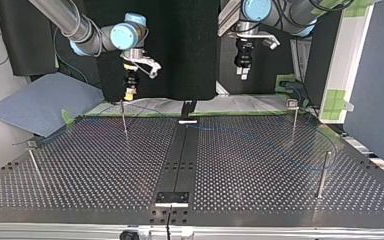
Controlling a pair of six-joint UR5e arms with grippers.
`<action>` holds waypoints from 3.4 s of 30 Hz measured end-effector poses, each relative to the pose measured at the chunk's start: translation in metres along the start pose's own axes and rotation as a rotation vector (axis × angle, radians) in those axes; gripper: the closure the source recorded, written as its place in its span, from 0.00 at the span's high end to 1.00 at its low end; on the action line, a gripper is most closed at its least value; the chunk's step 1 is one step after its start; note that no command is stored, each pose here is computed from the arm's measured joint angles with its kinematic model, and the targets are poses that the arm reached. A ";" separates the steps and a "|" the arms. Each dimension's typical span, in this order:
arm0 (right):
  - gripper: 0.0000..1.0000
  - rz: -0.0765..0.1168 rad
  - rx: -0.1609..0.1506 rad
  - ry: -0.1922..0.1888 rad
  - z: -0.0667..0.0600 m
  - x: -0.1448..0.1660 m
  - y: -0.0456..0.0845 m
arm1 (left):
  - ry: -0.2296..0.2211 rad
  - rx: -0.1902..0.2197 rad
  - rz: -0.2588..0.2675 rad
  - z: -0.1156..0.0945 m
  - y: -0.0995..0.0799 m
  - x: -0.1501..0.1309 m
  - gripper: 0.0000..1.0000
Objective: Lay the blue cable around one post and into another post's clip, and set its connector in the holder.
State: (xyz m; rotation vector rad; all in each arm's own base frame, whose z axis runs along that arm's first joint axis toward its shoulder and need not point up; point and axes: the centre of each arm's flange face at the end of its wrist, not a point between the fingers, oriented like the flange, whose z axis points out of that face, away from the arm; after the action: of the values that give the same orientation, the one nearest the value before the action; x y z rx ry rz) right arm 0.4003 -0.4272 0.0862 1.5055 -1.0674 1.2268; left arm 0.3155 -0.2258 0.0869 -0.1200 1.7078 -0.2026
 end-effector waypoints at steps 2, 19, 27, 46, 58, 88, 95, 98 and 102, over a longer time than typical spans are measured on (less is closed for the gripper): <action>1.00 -0.001 0.028 0.002 -0.006 0.000 -0.011 | 0.000 -0.001 0.000 0.000 0.000 0.000 1.00; 1.00 0.006 0.073 -0.085 -0.073 -0.017 -0.063 | 0.004 -0.045 0.006 0.000 0.007 0.000 1.00; 1.00 -0.013 0.082 -0.080 -0.109 -0.028 -0.082 | 0.003 -0.034 0.005 0.001 0.006 0.000 1.00; 1.00 -0.002 0.245 -0.035 -0.170 -0.027 -0.142 | 0.016 -0.032 0.009 0.000 0.006 0.001 1.00; 1.00 0.005 0.184 -0.094 -0.157 -0.043 -0.108 | 0.030 -0.037 0.026 -0.002 0.007 0.002 1.00; 1.00 -0.031 0.291 -0.087 -0.116 -0.042 -0.086 | 0.061 0.041 0.007 -0.003 0.000 0.005 1.00; 1.00 -0.041 0.303 -0.099 -0.119 -0.043 -0.087 | 0.067 0.051 0.006 -0.004 -0.002 0.006 1.00; 1.00 -0.040 0.308 -0.098 -0.119 -0.043 -0.088 | 0.067 0.052 0.007 -0.004 -0.002 0.006 1.00; 1.00 -0.040 0.310 -0.097 -0.119 -0.043 -0.089 | 0.068 0.052 0.007 -0.004 -0.002 0.006 1.00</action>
State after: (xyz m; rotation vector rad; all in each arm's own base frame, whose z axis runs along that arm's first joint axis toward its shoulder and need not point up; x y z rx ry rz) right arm 0.4541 -0.2878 0.0466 1.8282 -0.9346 1.3485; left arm 0.3106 -0.2287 0.0821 -0.0693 1.7686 -0.2485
